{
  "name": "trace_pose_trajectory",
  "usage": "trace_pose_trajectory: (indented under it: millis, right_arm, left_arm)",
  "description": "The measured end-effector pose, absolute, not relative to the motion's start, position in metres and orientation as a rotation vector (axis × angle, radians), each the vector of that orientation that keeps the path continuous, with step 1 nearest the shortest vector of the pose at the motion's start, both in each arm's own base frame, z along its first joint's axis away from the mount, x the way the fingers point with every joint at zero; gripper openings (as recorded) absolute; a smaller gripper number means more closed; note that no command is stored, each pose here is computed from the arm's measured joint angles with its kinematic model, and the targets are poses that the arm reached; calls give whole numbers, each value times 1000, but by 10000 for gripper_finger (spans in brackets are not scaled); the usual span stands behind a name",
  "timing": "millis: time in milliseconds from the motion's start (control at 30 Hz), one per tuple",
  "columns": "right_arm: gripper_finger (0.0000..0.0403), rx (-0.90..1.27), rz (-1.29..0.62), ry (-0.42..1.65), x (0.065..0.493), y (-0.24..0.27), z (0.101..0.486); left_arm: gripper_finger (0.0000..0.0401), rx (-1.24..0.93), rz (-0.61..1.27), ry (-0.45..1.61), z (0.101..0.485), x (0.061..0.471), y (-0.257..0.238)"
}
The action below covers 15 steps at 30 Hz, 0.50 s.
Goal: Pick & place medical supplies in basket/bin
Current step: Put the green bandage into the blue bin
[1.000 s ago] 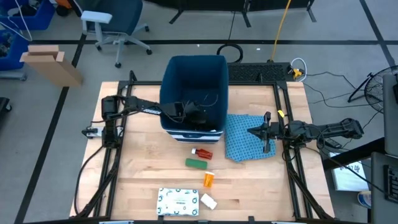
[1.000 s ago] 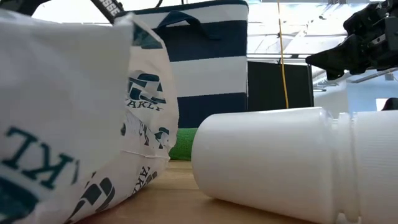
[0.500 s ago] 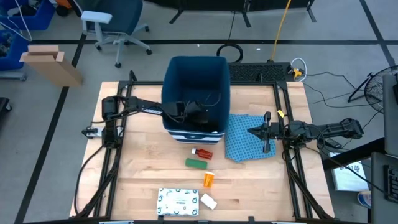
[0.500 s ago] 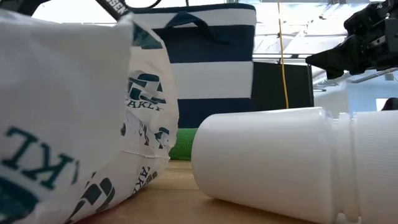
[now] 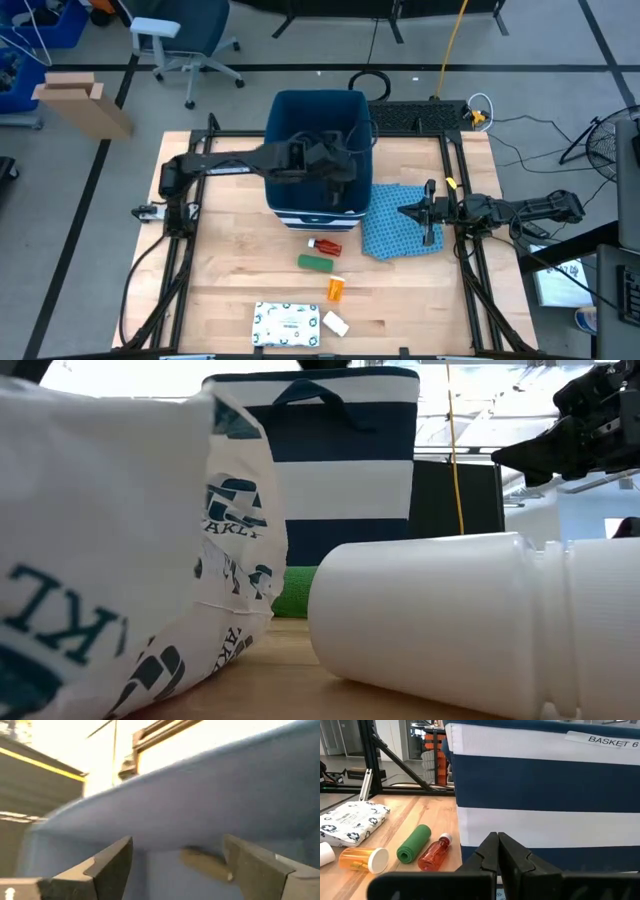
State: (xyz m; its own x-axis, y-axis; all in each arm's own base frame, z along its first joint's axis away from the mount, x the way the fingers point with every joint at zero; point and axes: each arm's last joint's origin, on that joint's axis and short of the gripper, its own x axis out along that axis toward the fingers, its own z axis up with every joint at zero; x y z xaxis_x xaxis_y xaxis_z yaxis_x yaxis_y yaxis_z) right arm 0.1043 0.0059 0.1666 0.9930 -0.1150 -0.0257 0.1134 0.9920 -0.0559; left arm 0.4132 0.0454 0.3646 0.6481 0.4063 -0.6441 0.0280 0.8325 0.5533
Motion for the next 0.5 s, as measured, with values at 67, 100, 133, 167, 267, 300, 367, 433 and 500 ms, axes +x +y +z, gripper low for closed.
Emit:
trace_pose_trajectory:
  millis: [67, 100, 133, 167, 267, 300, 367, 433, 500]
  right_arm:
    - [0, -54, -115, 29, 104, 6, 167]
    - [0, -54, -114, 29, 104, 6, 167]
    - [0, -55, -114, 31, 104, 6, 166]
    - [0, -55, -114, 32, 104, 6, 166]
    - [0, -53, -113, 41, 104, 6, 165]
    - [0, -48, -114, 40, 104, 6, 166]
    - [0, -45, -116, 37, 104, 6, 166]
    - [0, -39, -119, 1, 105, 6, 169]
    - [0, -30, -123, -49, 105, 6, 174]
  left_arm:
    - [294, 593, 253, 917, 386, 394, 37]
    - [283, 591, 268, 923, 396, 385, 33]
    - [270, 574, 277, 920, 408, 373, 30]
    - [253, 553, 279, 927, 417, 359, 26]
    - [190, 479, 287, 921, 441, 315, 16]
    - [165, 442, 285, 914, 448, 299, 14]
    - [114, 356, 276, 857, 459, 271, 11]
    - [61, 290, 267, 753, 468, 244, 7]
    - [19, 245, 267, 644, 470, 221, 5]
